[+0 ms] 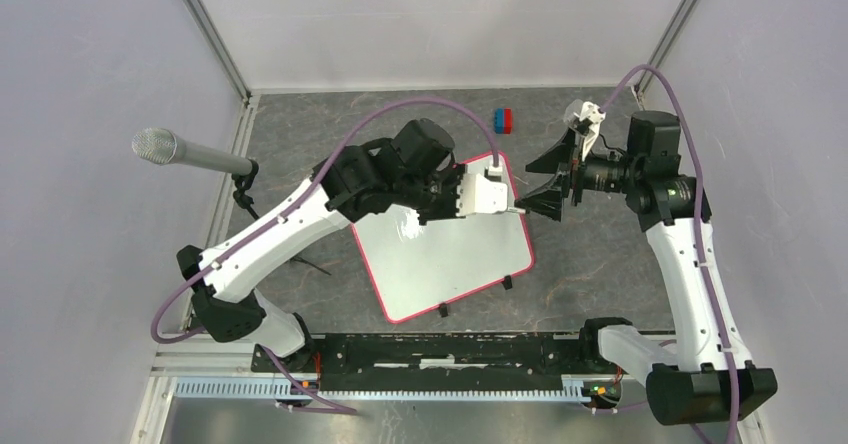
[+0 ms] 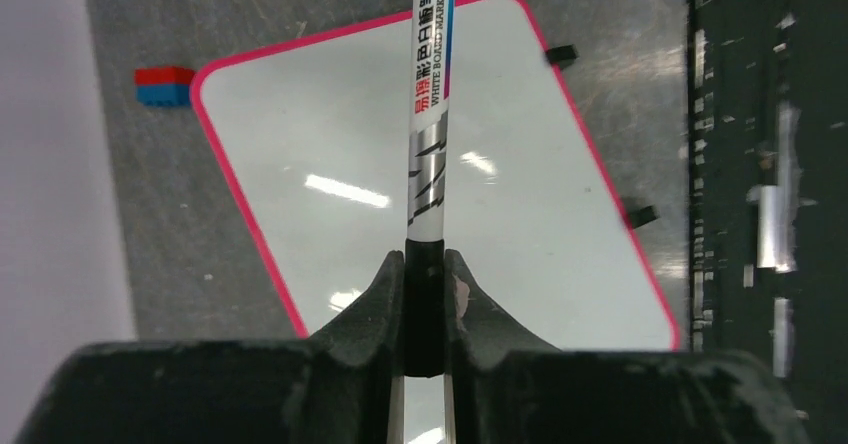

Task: Write a sentence on the whiteboard
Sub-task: Open the whiteboard marker at the center of the board.

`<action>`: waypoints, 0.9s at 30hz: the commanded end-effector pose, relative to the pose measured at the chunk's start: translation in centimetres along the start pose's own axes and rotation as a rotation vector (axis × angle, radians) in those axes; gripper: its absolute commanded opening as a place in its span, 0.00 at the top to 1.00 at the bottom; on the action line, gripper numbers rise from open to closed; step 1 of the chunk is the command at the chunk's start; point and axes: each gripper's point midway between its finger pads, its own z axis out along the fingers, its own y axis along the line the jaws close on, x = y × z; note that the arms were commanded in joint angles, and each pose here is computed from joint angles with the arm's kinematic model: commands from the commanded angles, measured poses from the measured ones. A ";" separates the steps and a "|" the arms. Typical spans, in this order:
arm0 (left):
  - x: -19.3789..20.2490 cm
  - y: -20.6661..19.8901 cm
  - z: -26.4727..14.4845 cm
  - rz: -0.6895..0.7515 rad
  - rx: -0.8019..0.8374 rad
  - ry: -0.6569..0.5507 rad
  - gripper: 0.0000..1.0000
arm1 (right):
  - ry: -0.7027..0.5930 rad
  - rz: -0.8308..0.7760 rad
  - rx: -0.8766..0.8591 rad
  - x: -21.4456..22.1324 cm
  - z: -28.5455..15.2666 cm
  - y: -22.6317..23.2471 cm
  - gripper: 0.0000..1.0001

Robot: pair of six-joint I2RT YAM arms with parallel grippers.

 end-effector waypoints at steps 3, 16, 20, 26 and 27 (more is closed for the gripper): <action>-2.9 -1.8 -2.5 -0.346 0.141 -0.142 0.98 | -0.054 -0.016 -0.104 -2.3 0.4 1.9 0.02; -3.2 -1.5 -3.7 -0.393 0.141 -0.192 0.98 | -0.160 0.087 -0.296 -4.4 1.6 6.7 0.13; -3.7 -1.0 -4.0 -0.388 0.133 -0.207 0.98 | -0.067 0.086 -0.221 -3.0 2.7 4.9 0.25; -3.4 -1.3 -3.2 -0.394 0.157 -0.194 0.98 | -0.040 0.090 -0.230 -2.1 3.4 4.9 0.40; -3.4 -1.3 -3.1 -0.395 0.159 -0.193 0.98 | -0.039 0.089 -0.232 -2.0 3.4 5.0 0.42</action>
